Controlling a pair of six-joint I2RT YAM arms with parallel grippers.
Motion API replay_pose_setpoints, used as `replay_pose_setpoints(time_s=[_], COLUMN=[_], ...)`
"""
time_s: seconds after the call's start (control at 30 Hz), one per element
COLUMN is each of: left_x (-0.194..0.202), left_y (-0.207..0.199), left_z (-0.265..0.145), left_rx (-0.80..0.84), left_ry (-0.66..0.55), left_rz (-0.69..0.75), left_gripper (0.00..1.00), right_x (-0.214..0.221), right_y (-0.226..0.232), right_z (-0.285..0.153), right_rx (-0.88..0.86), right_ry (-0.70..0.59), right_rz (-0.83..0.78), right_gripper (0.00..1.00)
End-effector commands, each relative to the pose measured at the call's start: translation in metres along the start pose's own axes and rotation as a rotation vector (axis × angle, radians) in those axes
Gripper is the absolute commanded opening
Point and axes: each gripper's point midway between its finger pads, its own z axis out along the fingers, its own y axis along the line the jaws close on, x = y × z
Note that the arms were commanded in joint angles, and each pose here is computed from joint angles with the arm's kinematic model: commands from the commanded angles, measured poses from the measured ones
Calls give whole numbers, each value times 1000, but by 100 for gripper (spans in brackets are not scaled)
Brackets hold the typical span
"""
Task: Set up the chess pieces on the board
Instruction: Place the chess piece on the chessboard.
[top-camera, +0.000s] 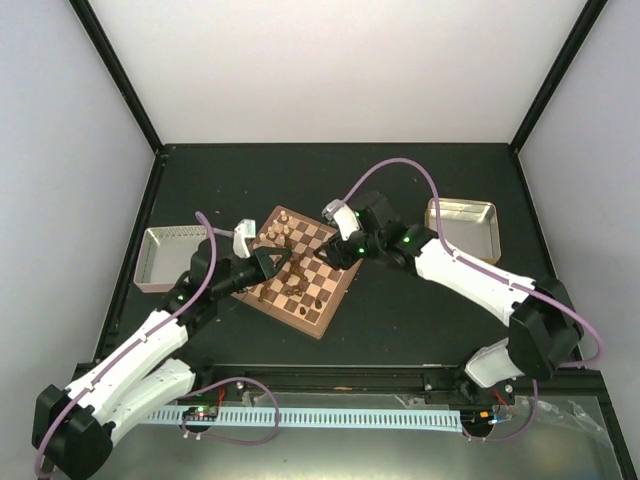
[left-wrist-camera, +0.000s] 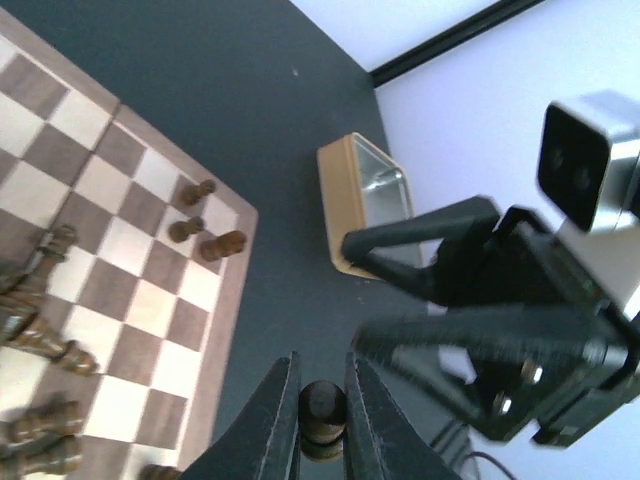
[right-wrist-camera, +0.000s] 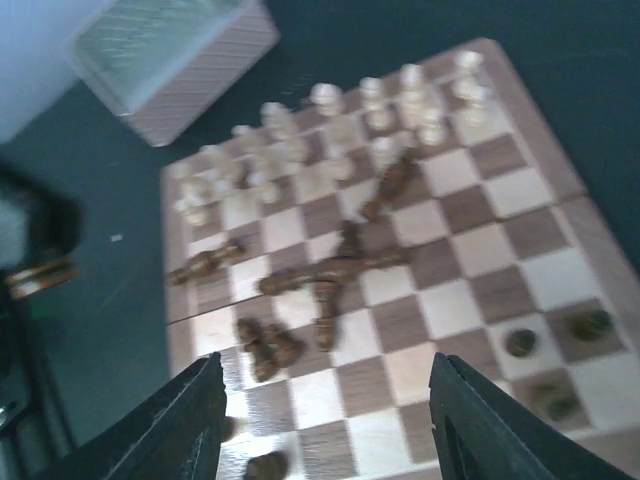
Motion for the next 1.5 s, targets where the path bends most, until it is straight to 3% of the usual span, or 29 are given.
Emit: replay_pose_setpoints(time_s=[0.0,0.23,0.43,0.73,0.93,1.13,1.2,1.33,1.47], left_x=[-16,-10,-10,-4,-3,0,0,-7,-11], left_y=[-50,-61,-58,-56,-56,-60,-59,-59,-62], left_z=[-8,-7,-2,5,6,4,3,-4,-14], left_rx=[155,183,173,181,184,203,196,193,192], left_ry=[11,81,84,127,135,153,150,108,101], left_rz=[-64,-120,-124,-147,-151,-138,-128,-86,3], left_gripper=[11,11,11,11,11,13,17,46,63], right_x=[-22,-31,-27,-29,-29,-31,-31,-20,-16], right_y=[61,84,90,89,86,81,80,79,84], right_z=[-20,-34,-28,-13,-8,-9,-10,-12,-19], right_rx=[-267,-338,-364,-348,-329,-294,-286,-283,-305], right_ry=[-168,-242,-222,-174,-160,-172,-175,-154,-159], right_rz=[-176,-253,-274,-263,-254,-261,-273,-319,-361], right_gripper=[58,58,55,38,18,6,6,5,6])
